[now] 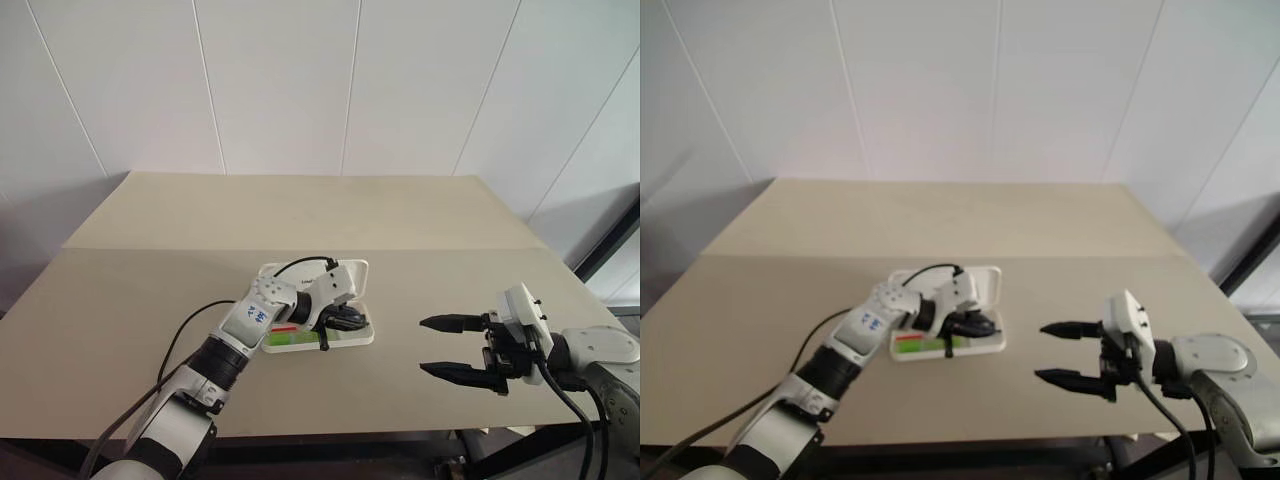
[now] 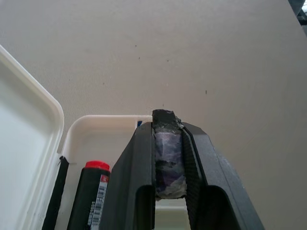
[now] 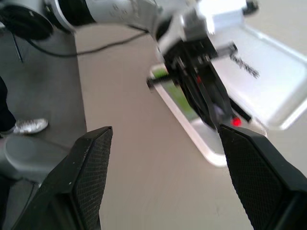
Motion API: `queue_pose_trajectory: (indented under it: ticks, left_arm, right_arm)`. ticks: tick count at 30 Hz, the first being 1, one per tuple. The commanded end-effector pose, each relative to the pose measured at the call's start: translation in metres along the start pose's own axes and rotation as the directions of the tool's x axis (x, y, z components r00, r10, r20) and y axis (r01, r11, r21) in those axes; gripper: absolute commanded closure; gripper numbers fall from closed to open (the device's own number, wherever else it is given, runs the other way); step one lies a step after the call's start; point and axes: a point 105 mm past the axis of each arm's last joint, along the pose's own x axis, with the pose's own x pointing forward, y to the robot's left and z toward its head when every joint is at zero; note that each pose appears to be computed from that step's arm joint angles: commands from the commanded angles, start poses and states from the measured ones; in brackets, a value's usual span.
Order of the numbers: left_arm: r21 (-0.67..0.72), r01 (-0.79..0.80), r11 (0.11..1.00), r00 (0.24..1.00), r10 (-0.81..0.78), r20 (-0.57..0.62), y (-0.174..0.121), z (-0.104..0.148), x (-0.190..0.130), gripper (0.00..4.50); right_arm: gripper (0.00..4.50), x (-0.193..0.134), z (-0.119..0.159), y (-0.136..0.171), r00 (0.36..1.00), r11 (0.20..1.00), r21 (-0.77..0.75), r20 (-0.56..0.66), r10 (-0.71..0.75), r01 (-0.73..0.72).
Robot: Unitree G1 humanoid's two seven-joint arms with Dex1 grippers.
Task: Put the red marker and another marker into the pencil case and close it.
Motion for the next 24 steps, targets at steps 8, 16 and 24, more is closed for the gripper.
queue_pose_trajectory:
  ticks: [8, 16, 24]
  left_arm:
    - [0.038, 0.029, 0.999, 0.999, -0.029, 0.021, -0.010, 0.011, 0.001, 4.11]
    - [0.023, 0.008, 1.000, 1.000, -0.008, -0.002, -0.007, 0.006, 0.005, 4.11]
    - [0.024, -0.003, 1.000, 1.000, 0.003, -0.004, -0.005, 0.003, 0.009, 4.11]
  right_arm:
    - [0.00, -0.014, 0.002, -0.016, 0.998, 0.997, -0.060, -0.024, -0.058, 0.057]
    - [0.00, -0.013, 0.004, -0.019, 0.997, 0.995, -0.067, -0.015, -0.077, 0.075]
    - [0.00, -0.012, 0.006, -0.019, 0.996, 0.994, -0.069, -0.004, -0.091, 0.091]
